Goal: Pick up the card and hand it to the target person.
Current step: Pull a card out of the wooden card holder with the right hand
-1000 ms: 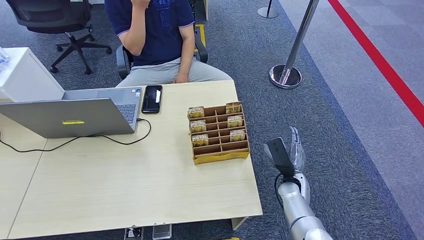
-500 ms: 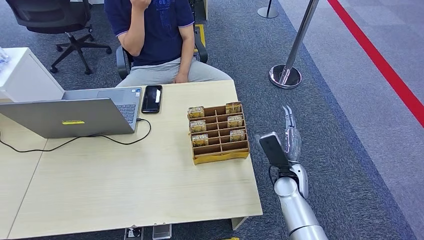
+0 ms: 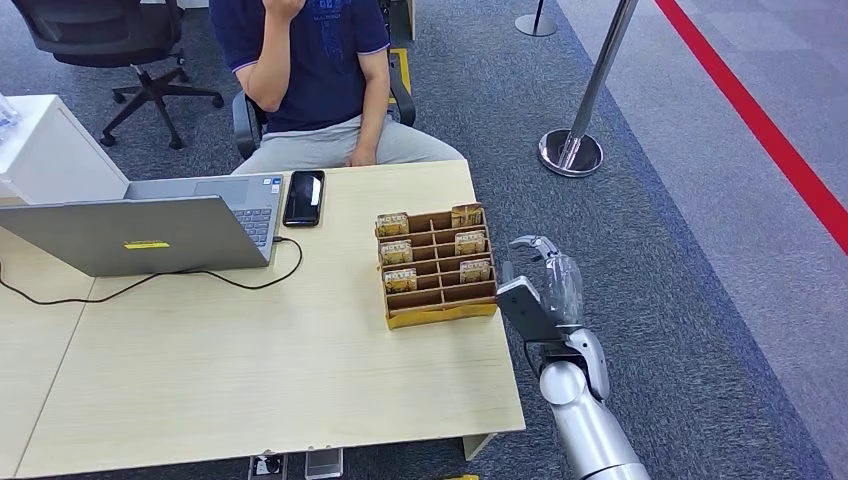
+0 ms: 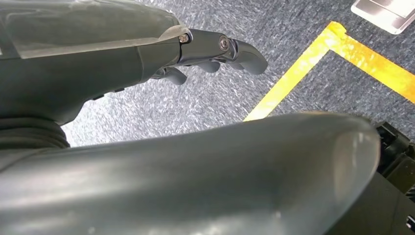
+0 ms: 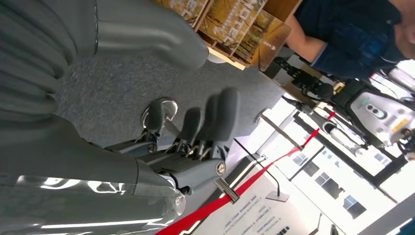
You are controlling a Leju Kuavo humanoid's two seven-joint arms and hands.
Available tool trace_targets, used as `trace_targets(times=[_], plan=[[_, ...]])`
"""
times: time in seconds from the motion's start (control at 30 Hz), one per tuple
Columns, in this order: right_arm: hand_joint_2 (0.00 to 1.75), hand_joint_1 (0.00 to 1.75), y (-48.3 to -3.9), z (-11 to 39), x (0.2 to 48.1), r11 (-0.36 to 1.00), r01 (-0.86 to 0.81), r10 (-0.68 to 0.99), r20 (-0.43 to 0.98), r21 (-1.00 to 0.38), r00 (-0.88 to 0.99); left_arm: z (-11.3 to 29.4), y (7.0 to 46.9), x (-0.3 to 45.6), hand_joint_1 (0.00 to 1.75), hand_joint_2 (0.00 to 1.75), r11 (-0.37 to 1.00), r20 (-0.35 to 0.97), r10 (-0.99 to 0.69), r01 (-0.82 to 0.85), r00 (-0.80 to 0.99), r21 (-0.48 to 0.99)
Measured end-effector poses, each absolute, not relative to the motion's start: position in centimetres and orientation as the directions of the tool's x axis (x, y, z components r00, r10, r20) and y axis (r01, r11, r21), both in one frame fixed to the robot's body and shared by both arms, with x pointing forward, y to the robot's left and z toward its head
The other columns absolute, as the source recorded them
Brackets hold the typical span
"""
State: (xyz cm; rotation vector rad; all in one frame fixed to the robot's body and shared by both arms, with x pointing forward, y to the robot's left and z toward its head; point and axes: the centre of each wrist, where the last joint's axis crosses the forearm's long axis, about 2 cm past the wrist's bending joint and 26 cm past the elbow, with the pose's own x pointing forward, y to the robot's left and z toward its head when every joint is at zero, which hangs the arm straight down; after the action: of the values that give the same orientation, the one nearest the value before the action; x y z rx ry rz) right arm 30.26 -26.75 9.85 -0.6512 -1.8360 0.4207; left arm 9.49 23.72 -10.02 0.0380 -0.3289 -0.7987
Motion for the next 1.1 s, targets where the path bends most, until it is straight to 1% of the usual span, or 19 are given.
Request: trace_targets(times=[0.1,0.2,0.33,0.4,0.47,0.5,0.53,0.57,0.63,0.77,0.93,1.03,1.1], plan=[[1.75,0.38,-26.4,9.9,30.3,0.746,0.23,0.666,0.703,-0.625,-0.251,-10.0,23.7,9.4,0.0,0.0,0.7,0.277,-0.708,0.697,0.649,0.155],[1.75,0.48,-26.0,10.1,30.3,0.708,0.238,0.706,0.663,-0.665,-0.25,-10.0,23.7,9.4,0.0,0.0,0.701,0.277,-0.707,0.697,0.65,0.153],[1.75,0.76,-25.5,10.4,30.5,0.664,0.249,0.747,0.617,-0.705,-0.247,-10.0,23.7,9.4,0.0,0.0,0.703,0.277,-0.705,0.695,0.652,0.152],[1.75,1.0,-25.4,10.6,30.7,0.653,0.251,0.757,0.604,-0.715,-0.249,-10.0,23.7,9.4,0.0,0.0,0.702,0.276,-0.706,0.696,0.653,0.151],[1.75,1.37,-25.2,10.8,30.8,0.645,0.252,0.764,0.594,-0.721,-0.253,-10.0,23.7,9.4,0.0,0.0,0.702,0.275,-0.706,0.696,0.653,0.15],[1.75,1.47,-25.2,10.9,30.9,0.643,0.253,0.765,0.592,-0.723,-0.254,-10.0,23.8,9.4,0.0,0.0,0.702,0.275,-0.706,0.696,0.653,0.15],[1.75,1.52,-25.1,10.9,30.9,0.642,0.253,0.766,0.59,-0.724,-0.256,-10.0,23.8,9.4,0.0,0.0,0.702,0.274,-0.706,0.696,0.653,0.15],[1.75,1.54,-25.1,11.0,30.9,0.64,0.253,0.767,0.587,-0.725,-0.258,-10.0,23.8,9.4,0.0,0.0,0.702,0.274,-0.706,0.696,0.653,0.15],[1.75,1.51,-25.0,11.1,31.0,0.636,0.252,0.77,0.581,-0.729,-0.263,-10.0,23.8,9.4,0.0,0.0,0.702,0.274,-0.706,0.696,0.653,0.15],[1.75,1.41,-24.9,11.3,31.3,0.631,0.249,0.774,0.571,-0.735,-0.275,-10.0,23.8,9.4,0.0,0.0,0.702,0.274,-0.706,0.696,0.653,0.15],[1.75,1.35,-24.4,11.6,31.7,0.606,0.246,0.79,0.535,-0.756,-0.299,-10.0,23.8,9.4,0.0,0.0,0.702,0.275,-0.706,0.696,0.653,0.15],[1.75,1.23,-24.1,11.8,32.0,0.565,0.248,0.816,0.487,-0.787,-0.311,-10.0,23.8,9.4,0.0,0.0,0.701,0.275,-0.707,0.697,0.652,0.149],[1.75,1.09,-23.8,11.9,32.3,0.53,0.248,0.836,0.449,-0.811,-0.317,-10.0,23.8,9.4,0.0,0.0,0.701,0.274,-0.707,0.698,0.652,0.148]])
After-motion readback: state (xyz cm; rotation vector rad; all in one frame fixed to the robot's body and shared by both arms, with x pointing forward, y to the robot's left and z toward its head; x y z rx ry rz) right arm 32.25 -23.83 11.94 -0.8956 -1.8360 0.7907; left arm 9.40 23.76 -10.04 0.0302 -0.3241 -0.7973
